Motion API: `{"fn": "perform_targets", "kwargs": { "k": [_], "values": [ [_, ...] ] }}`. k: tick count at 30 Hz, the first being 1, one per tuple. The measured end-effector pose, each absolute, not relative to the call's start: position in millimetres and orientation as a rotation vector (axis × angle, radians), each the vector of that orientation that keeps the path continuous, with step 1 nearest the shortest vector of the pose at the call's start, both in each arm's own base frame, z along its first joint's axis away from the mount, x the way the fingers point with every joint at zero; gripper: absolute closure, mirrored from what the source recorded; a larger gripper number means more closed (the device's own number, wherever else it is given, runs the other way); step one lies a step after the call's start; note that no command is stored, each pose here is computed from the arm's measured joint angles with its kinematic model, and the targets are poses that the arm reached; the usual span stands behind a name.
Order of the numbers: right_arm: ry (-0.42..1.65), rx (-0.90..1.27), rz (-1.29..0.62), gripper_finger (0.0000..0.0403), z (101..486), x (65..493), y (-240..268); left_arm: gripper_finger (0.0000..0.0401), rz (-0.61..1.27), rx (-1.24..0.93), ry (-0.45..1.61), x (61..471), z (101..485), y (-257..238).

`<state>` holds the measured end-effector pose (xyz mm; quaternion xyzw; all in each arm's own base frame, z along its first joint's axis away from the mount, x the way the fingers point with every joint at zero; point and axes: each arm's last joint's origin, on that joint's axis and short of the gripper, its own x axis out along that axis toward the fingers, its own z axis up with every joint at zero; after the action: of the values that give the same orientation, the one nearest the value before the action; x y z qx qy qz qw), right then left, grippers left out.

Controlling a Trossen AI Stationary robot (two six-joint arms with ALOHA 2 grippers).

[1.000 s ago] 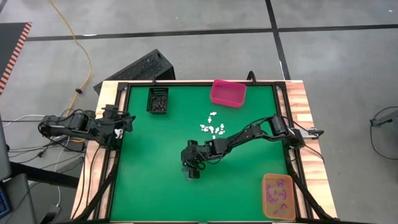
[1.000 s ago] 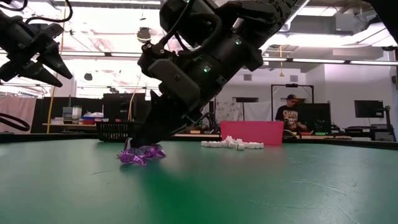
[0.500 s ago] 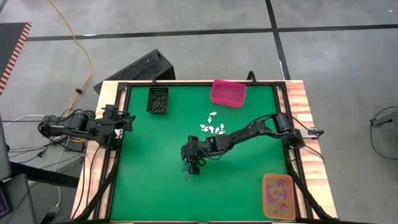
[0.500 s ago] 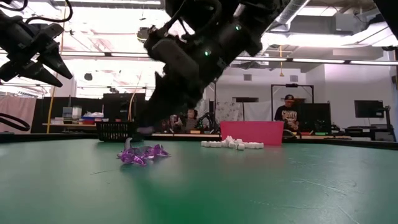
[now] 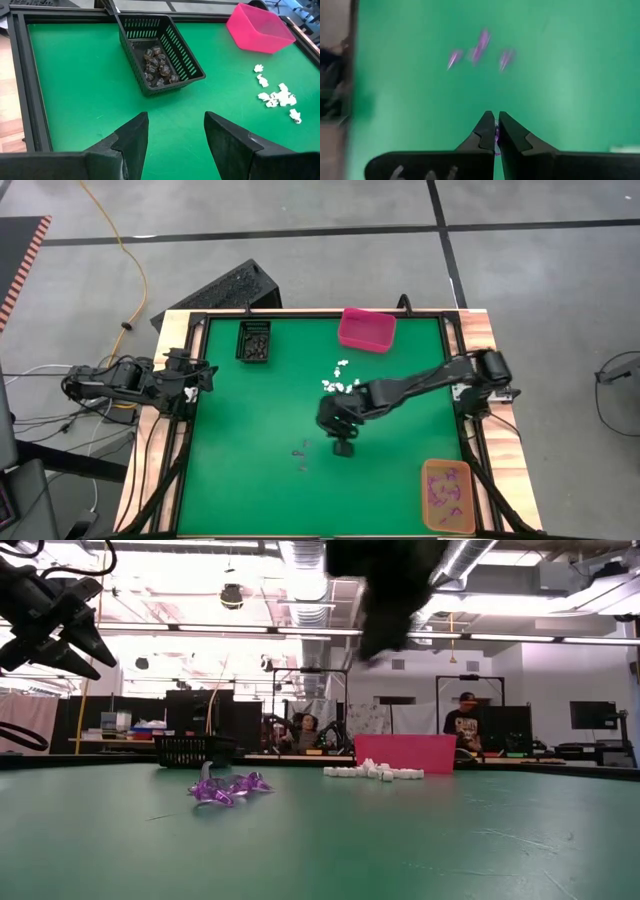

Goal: Sort Halloween decoration
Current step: Put the pink witch hat toy into the orange bin

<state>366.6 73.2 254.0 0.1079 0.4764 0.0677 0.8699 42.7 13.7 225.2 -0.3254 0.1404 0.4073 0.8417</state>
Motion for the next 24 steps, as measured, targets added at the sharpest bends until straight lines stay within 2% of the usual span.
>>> {"fn": "perform_targets", "kwargs": {
  "k": [5, 12, 18, 24],
  "values": [
    [1.212, 0.341, 0.094, 0.0376, 278, 312, 104, 0.0218, 0.86, -0.688, 0.296, 43, 225, 14],
    [1.464, 0.485, -0.067, 0.0376, 282, 235, 159, 0.0218, 0.862, -0.693, 0.294, 43, 225, 14],
    [1.557, 0.615, -0.177, 0.0376, 277, 184, 199, 0.0218, 0.862, -0.694, 0.293, 43, 225, 14],
    [1.623, 0.723, -0.234, 0.0376, 256, 155, 218, 0.0218, 0.862, -0.694, 0.293, 43, 225, 14]
  ]
}}
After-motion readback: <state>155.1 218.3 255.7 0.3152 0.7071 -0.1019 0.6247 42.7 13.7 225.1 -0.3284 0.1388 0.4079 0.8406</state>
